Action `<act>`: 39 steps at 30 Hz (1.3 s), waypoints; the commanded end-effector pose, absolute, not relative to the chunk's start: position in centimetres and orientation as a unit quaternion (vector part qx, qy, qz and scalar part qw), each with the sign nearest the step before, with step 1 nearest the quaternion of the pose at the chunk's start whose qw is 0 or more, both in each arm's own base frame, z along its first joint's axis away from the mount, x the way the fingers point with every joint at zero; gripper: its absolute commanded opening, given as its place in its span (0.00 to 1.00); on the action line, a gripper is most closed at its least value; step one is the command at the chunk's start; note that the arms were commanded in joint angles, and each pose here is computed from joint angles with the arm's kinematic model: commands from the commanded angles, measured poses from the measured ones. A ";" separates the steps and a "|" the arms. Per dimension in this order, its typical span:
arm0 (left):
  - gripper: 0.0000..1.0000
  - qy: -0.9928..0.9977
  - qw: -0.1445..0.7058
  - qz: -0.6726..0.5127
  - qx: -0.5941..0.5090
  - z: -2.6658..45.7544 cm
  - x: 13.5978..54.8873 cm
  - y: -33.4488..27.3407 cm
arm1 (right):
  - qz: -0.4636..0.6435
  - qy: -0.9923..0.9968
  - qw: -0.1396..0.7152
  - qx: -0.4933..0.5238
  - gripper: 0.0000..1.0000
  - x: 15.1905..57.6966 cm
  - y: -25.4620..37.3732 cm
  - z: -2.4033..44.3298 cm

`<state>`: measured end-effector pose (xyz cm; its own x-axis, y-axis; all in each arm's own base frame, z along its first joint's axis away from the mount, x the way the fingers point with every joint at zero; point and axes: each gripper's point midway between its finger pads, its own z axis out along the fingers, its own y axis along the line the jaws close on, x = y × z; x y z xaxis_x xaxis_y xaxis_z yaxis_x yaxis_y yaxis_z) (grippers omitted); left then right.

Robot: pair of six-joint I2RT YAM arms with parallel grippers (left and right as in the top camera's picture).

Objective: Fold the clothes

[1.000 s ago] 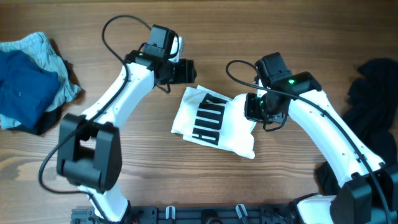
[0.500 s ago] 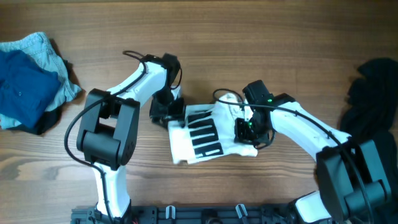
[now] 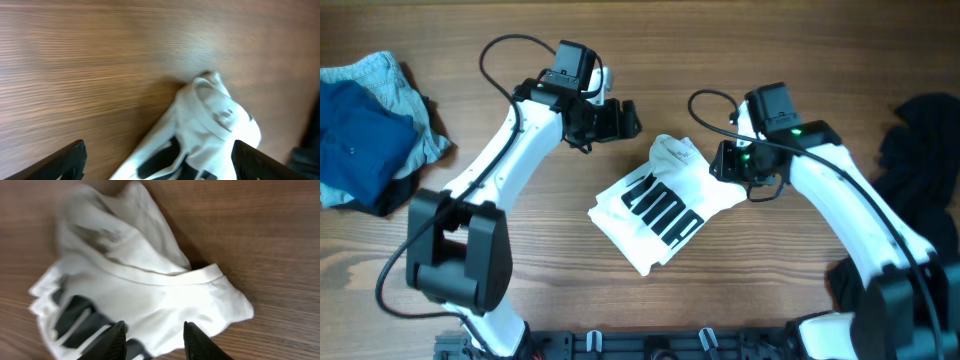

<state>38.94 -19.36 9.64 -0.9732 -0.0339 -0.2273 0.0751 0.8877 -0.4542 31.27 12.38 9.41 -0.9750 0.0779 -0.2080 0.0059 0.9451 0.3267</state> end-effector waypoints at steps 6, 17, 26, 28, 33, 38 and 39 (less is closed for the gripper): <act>0.97 0.935 -0.004 -0.325 0.143 1.4 34.9 -24.8 | 0.159 0.969 0.187 0.026 0.56 31.3 11.5 15.0; 0.08 0.944 -0.007 -0.278 0.175 -0.3 34.1 -26.1 | 0.154 0.973 0.172 0.023 0.55 30.6 11.3 14.7; 0.05 0.954 0.258 -0.147 -0.036 13.9 45.8 -6.1 | 0.120 0.978 0.169 0.032 0.55 30.3 10.1 14.2; 0.04 0.929 0.340 -0.111 -0.101 18.3 47.2 1.9 | 0.120 0.978 0.169 0.032 0.55 30.4 10.1 14.2; 0.04 0.871 0.435 -0.048 -0.224 22.8 46.2 16.4 | 0.120 0.978 0.169 0.032 0.55 30.4 10.1 14.2; 0.05 0.833 0.474 -0.002 -0.286 24.5 43.8 24.6 | 0.120 0.977 0.170 0.033 0.55 30.4 10.1 14.3; 0.05 0.828 0.478 0.004 -0.293 24.7 43.4 25.6 | 0.121 0.977 0.170 0.033 0.55 30.4 10.1 14.3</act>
<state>44.38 23.03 22.17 -0.4506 -0.4810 -0.7521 -0.4595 0.8473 -0.2666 29.95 10.23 13.46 -0.9499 0.1024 -0.2952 0.0251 0.9668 0.2545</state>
